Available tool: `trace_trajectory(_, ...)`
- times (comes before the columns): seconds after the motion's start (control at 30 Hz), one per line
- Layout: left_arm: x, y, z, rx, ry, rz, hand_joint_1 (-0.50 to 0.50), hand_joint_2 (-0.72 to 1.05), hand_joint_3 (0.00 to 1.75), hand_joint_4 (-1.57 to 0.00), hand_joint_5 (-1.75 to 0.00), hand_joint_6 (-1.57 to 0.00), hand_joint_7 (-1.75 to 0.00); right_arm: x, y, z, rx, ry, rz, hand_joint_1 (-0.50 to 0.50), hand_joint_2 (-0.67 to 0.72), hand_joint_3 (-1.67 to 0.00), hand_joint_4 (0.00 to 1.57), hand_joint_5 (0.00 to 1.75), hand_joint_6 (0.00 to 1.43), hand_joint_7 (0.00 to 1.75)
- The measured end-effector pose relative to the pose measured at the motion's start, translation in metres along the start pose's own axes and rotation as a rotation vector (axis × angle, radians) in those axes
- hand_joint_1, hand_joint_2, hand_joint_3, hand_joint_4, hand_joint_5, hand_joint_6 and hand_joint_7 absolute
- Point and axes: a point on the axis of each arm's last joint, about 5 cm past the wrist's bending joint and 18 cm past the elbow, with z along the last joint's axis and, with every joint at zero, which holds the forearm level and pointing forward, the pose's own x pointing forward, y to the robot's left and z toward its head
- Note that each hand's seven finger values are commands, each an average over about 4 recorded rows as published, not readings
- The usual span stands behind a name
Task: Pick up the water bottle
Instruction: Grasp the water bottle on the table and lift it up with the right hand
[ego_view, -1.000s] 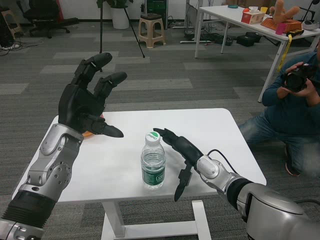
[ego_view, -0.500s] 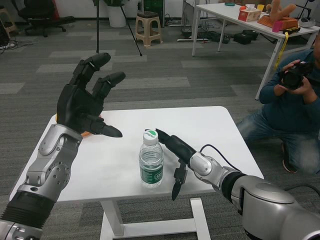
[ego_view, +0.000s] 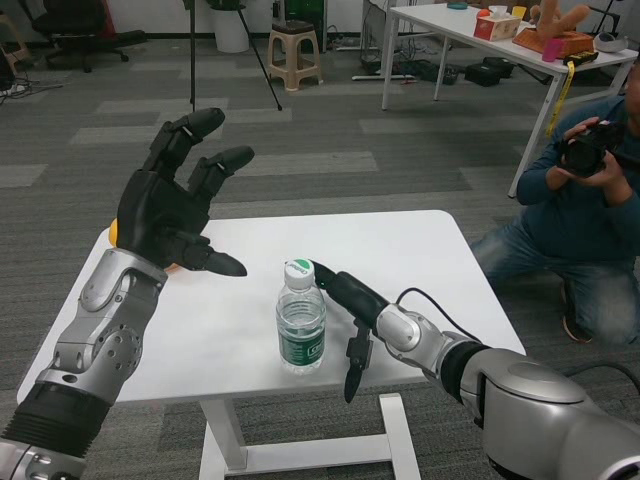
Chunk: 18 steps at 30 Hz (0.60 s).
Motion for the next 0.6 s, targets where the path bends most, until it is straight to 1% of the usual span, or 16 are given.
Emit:
trace_trajectory(0.13,0.0000,0.0000,0.0000,0.000,0.000,0.000,-0.49,-0.02,0.02,0.00,-1.03,0.00,-0.98,0.0002,0.0002,0.0004,0.001,-0.002,0.000,-0.50,0.47,-0.08,0.00,0.00,0.00,0.14)
trace_trajectory(0.2,0.0000,0.0000,-0.0001,-0.001,0.000,0.000,-0.48,-0.02,0.04,0.00,-1.03,0.00,-0.98,0.0005,0.0004,0.0008,0.003,-0.005,0.000,-0.50,0.47,-0.08,0.00,0.00,0.00,0.14)
trace_trajectory(0.3,0.0000,0.0000,0.0000,-0.001,0.000,0.000,-0.49,-0.02,0.02,0.00,-1.03,0.00,-0.98,0.0010,0.0007,0.0017,0.008,-0.010,-0.001,-0.50,0.47,-0.08,0.00,0.00,0.00,0.16)
trace_trajectory(0.37,-0.0004,0.0001,-0.0002,-0.002,0.001,0.001,-0.50,-0.02,0.04,0.00,-1.03,0.00,-0.98,0.0014,0.0006,0.0023,0.012,-0.013,-0.004,-0.50,0.47,-0.08,0.00,0.00,0.00,0.16)
trace_trajectory(0.43,-0.0013,0.0005,-0.0006,-0.002,0.003,0.004,-0.49,-0.02,0.09,0.00,-1.03,0.00,-0.98,0.0018,0.0004,0.0027,0.016,-0.014,-0.008,-0.50,0.47,-0.08,0.00,0.00,0.00,0.14)
trace_trajectory(0.6,-0.0047,0.0019,-0.0020,-0.004,0.011,0.015,-0.49,-0.02,0.07,0.00,-1.03,0.00,-0.98,0.0027,-0.0006,0.0038,0.029,-0.019,-0.021,-0.50,0.47,-0.08,0.00,0.00,0.00,0.14)
